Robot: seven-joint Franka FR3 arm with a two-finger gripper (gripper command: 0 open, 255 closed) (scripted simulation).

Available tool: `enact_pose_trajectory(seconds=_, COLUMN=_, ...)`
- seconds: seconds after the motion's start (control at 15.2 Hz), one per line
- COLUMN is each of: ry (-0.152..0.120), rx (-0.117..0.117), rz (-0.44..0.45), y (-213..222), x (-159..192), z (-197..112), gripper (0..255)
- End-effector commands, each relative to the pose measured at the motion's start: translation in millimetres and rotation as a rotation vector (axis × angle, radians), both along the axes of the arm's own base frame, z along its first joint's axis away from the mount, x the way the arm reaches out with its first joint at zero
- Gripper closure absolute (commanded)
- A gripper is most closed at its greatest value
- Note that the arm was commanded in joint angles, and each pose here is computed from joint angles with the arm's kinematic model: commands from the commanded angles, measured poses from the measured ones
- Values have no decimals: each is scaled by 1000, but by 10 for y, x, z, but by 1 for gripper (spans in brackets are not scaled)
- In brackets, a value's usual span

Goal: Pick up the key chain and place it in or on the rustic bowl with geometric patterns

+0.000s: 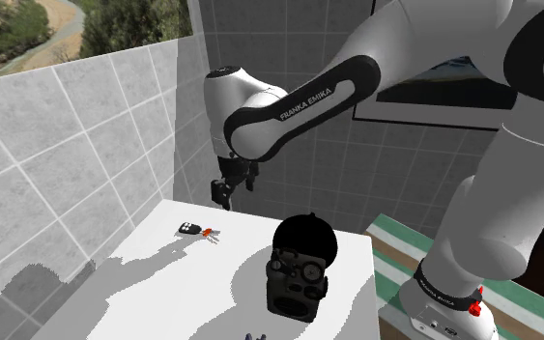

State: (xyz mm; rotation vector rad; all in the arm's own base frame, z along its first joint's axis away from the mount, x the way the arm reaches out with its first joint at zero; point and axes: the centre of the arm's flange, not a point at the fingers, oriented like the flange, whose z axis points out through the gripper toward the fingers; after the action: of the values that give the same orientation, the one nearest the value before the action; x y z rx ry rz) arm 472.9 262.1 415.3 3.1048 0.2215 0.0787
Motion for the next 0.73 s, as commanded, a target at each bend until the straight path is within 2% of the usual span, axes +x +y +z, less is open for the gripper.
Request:
enact_pose_trajectory(seconds=0.0, ry=-5, rx=2, rz=20, y=207, x=101, z=-90, gripper=0)
enact_pose_trajectory(seconds=0.4, ry=-19, rx=8, rz=81, y=886, x=336, z=-376, gripper=0)
enact_pose_trajectory(seconds=0.66, ry=-20, rx=8, rz=87, y=957, x=370, z=-564, gripper=0)
